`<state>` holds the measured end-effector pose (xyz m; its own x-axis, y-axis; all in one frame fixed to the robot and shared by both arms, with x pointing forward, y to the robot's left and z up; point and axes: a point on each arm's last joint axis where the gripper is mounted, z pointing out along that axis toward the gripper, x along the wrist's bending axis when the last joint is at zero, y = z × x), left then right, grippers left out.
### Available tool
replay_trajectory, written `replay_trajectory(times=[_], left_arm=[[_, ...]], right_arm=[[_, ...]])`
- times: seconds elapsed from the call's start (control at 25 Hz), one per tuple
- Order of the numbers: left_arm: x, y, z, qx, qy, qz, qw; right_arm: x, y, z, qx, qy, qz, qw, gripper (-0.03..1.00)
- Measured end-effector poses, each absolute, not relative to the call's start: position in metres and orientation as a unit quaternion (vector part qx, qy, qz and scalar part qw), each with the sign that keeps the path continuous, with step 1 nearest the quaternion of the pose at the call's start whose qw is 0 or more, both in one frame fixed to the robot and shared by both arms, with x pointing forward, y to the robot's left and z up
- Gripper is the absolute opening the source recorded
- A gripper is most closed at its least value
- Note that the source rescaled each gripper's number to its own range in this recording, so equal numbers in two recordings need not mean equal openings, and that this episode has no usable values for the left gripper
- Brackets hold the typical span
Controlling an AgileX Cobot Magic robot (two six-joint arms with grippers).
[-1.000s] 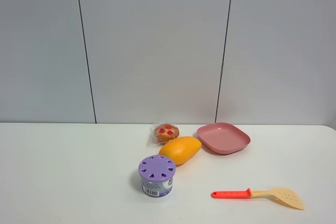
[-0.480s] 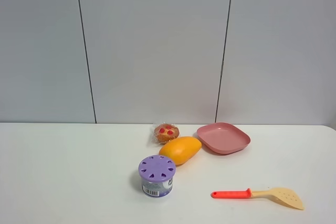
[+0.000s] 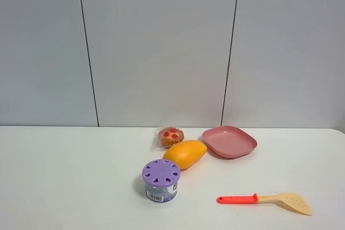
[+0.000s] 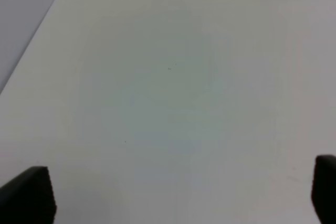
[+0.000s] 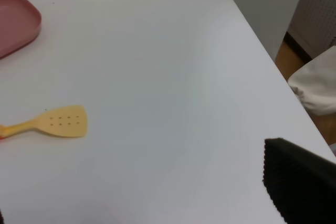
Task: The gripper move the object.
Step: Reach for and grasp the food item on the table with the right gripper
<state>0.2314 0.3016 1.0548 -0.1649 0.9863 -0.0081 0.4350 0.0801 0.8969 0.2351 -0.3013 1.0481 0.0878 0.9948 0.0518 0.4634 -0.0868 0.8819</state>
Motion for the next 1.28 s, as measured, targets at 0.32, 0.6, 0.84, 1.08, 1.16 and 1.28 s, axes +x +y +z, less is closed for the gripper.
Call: replay_trajectory(times=[0.32,0.6,0.84,1.08,1.16,1.28], left_arm=[[0.231,0.302,1.055,0.547,0.649,0.401,0.344],[0.231,0.302,1.055,0.547,0.649,0.401,0.344],[0.231,0.302,1.055,0.547,0.649,0.401,0.344],[0.231,0.302,1.055,0.547,0.649,0.401,0.344],[0.231,0.302,1.055,0.547,0.649,0.401,0.344],[0.232,0.302,1.055,0.547,0.648,0.401,0.345]], right_arm=[[0.247,-0.295,1.072,0.593,0.580,0.423,0.365,1.00],[0.308,-0.274,1.145,0.483,0.647,0.481,0.342,1.00],[0.385,-0.238,1.189,0.394,0.730,0.481,0.284,1.00],[0.458,-0.176,1.191,0.310,0.823,0.440,0.182,1.00],[0.475,-0.150,1.184,0.290,0.850,0.416,0.144,1.00],[0.494,-0.110,1.167,0.263,0.886,0.366,0.111,1.00]])
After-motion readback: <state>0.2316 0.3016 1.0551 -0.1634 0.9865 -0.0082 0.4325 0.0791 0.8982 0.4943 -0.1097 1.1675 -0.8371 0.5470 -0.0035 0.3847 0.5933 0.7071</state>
